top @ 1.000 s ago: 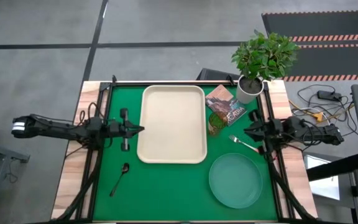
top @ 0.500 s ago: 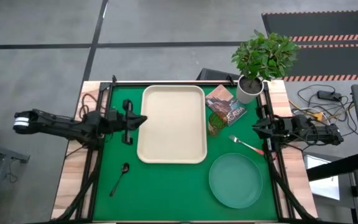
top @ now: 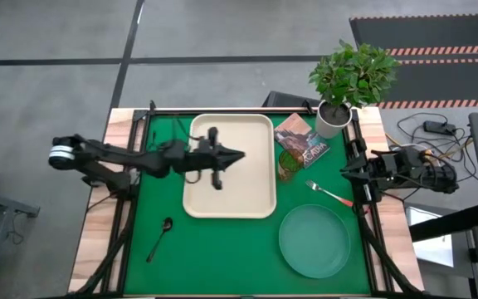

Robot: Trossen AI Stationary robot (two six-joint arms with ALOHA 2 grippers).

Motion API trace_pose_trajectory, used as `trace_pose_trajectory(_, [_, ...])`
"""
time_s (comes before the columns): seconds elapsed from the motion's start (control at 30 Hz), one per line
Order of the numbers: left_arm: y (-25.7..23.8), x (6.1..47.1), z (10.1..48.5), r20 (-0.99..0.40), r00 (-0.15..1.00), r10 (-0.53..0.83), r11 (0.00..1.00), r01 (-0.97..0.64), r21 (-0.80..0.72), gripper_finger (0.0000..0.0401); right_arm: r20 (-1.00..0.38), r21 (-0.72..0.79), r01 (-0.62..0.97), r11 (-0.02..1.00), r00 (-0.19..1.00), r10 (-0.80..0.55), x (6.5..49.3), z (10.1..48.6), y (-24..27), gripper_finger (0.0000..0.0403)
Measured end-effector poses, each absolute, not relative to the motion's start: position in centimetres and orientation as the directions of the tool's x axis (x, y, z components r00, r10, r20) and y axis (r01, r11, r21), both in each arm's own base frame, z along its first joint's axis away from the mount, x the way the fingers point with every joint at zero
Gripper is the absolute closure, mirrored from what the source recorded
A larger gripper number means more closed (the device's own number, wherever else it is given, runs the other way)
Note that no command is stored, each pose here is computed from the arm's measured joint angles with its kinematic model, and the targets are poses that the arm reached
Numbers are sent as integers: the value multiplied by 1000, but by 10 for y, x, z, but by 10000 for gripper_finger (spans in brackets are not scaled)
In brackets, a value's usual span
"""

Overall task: Pick and place plate/cup/fork/spoon on tray
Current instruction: Put the orange cup on the top left of the white tray

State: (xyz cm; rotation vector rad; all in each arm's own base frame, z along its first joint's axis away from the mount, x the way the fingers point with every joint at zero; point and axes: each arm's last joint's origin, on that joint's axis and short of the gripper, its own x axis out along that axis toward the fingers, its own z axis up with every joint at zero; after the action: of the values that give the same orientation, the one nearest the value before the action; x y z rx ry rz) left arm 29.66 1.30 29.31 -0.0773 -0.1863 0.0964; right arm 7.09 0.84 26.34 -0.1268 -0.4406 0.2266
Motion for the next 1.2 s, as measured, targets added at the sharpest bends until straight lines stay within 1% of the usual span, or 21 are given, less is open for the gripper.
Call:
trace_pose_trajectory(0.2, [14, 340, 299, 7, 995, 101, 987, -100, -126, 401, 403, -184, -183, 966, 882, 244, 70, 265, 8, 376])
trace_pose_trajectory(0.47, [9, 384, 304, -266, 960, 85, 991, -109, -77, 401, 408, -193, -176, 965, 880, 242, 68, 268, 8, 376])
trace_pose_trajectory(0.57, [8, 396, 301, -292, 954, 68, 993, -92, -70, 401, 392, -190, -179, 965, 888, 241, 69, 268, 8, 376])
trace_pose_trajectory(0.83, [8, 431, 295, -285, 958, 47, 998, -55, -21, 401, 399, -190, -172, 967, 886, 236, 68, 268, 8, 376])
trace_pose_trajectory(0.93, [6, 446, 295, -281, 960, 15, 1000, -13, 6, 401, 399, -187, -171, 968, 887, 233, 68, 268, 8, 376])
trace_pose_trajectory(1.1, [5, 457, 307, -384, 923, 0, 1000, 4, 10, 401, 394, -178, -175, 968, 889, 233, 69, 268, 8, 376])
trace_pose_trajectory(1.2, [6, 455, 322, -444, 896, 32, 998, -7, 58, 401, 394, -180, -174, 968, 889, 233, 69, 268, 8, 376])
